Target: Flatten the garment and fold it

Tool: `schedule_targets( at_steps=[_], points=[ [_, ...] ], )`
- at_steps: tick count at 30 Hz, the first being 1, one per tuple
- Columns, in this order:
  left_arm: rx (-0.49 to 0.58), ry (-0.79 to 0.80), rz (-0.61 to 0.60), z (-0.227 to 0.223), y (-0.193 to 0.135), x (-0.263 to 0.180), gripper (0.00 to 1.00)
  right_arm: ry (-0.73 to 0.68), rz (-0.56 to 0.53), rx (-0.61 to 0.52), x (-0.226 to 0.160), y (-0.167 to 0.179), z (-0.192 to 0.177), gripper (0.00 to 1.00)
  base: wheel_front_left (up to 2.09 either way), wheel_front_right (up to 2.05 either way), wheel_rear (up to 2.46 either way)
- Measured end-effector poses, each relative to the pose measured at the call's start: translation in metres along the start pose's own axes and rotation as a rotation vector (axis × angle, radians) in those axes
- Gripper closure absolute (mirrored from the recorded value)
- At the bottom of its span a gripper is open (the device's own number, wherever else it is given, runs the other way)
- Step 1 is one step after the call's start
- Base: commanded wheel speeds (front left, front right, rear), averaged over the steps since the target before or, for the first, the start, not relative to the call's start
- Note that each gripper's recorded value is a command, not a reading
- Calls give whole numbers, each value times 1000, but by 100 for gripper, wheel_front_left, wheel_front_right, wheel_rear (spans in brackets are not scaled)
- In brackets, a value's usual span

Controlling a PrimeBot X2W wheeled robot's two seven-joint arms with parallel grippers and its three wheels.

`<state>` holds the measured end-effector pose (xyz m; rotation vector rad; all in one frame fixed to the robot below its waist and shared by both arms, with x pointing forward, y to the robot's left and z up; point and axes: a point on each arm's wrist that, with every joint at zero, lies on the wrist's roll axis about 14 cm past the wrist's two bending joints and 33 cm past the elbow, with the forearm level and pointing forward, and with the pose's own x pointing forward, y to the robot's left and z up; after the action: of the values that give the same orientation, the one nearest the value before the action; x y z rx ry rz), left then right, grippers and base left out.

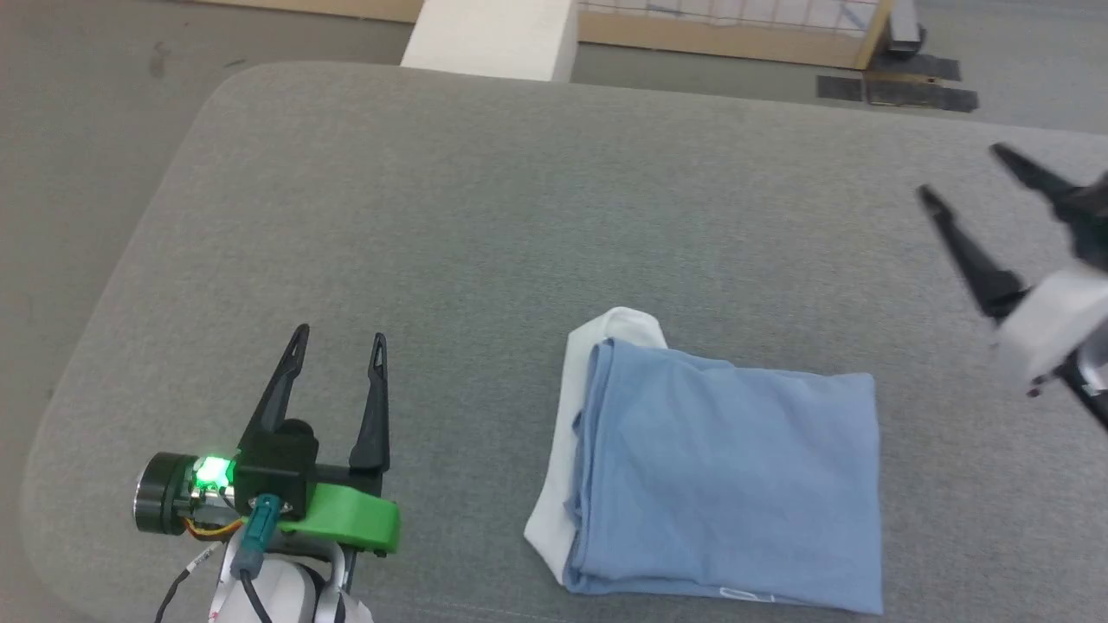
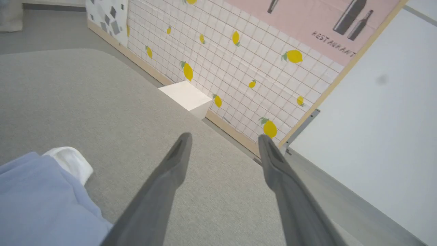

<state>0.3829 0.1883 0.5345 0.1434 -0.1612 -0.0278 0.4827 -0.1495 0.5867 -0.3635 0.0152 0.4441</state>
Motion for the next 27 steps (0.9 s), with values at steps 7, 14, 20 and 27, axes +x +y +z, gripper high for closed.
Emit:
schedule_targets(
  at_steps=[7, 14, 20, 27],
  points=[
    [-29, -14, -45, 2, -15, 10, 0, -80, -237, 41, -53, -63, -15, 0, 0, 0, 0],
    [-55, -3, -81, -2, -26, 14, 0, -112, -382, 174, -97, -56, -42, 0, 0, 0, 0],
    [-69, 40, -113, -15, -35, 9, 0, -111, -421, 233, -113, -33, -53, 0, 0, 0, 0],
    [-75, 67, -126, -22, -39, 6, 0, -90, -421, 274, -116, -11, -62, 0, 0, 0, 0]
  ],
)
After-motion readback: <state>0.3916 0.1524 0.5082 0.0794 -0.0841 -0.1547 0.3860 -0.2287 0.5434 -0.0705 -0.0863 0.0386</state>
